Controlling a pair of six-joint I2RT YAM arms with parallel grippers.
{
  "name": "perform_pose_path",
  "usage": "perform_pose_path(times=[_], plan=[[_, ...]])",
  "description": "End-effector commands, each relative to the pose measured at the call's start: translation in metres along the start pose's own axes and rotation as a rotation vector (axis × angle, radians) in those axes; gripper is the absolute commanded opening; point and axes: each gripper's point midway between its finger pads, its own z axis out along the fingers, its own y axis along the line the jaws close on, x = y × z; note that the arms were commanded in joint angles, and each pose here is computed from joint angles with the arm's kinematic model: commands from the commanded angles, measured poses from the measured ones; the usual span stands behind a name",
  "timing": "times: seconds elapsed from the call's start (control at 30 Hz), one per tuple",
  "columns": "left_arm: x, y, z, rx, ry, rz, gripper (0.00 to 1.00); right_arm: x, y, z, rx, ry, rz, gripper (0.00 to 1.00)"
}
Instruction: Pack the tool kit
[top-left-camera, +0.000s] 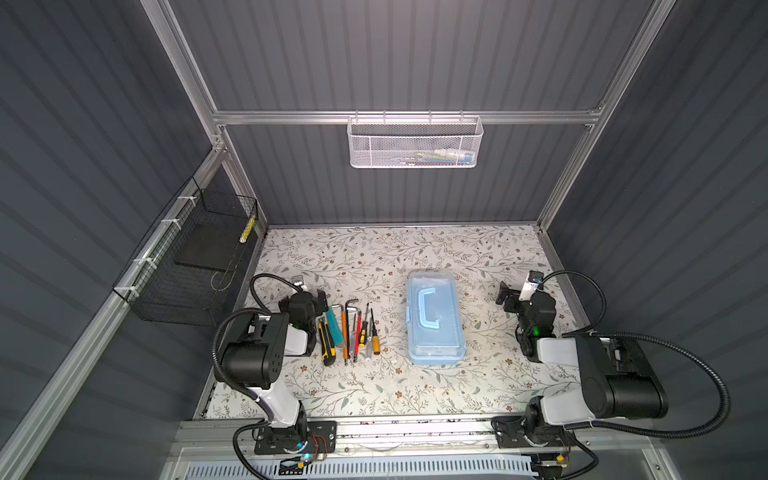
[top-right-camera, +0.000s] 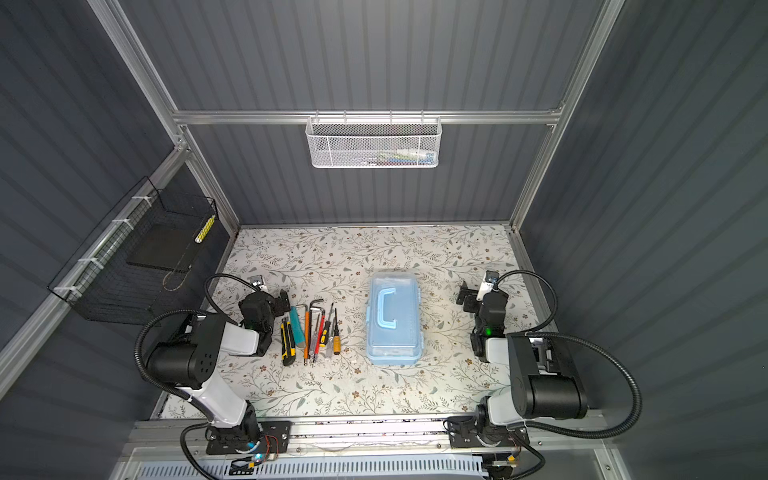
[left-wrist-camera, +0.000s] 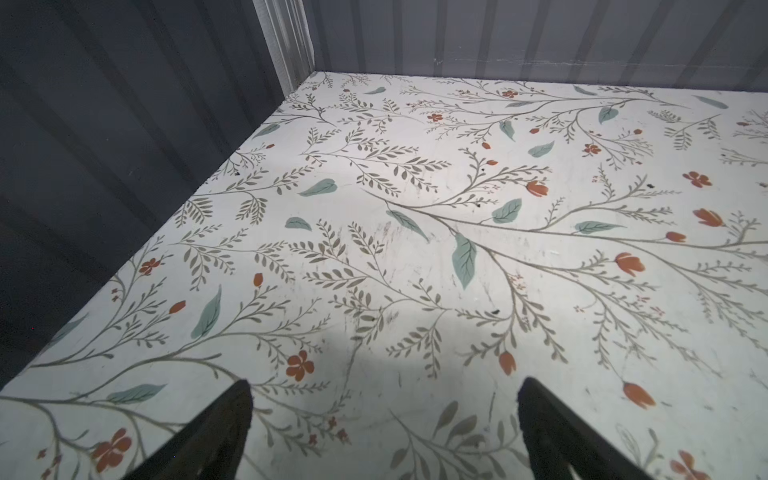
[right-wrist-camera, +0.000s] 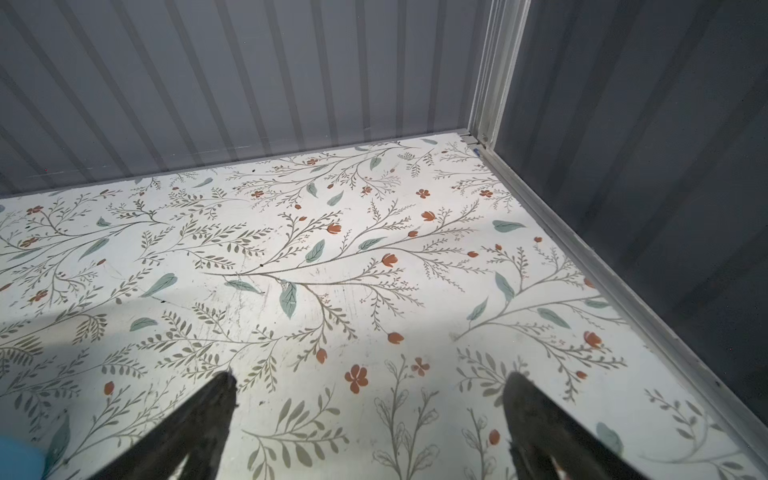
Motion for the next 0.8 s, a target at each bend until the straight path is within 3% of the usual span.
perform_pose_path(times=[0.0,0.77], plan=[[-0.0102,-0.0035,0.003,0.003,-0.028,0.012,1.0,-0.0092,0.0001,0.0006,-0.003,-0.027,0.001,0.99],[-0.0098,-0.0037,0.0029,0.005,-0.028,0.012,1.0,-0.0096,0.0005,0.0013,-0.007,-0.025,0.003,0.99]])
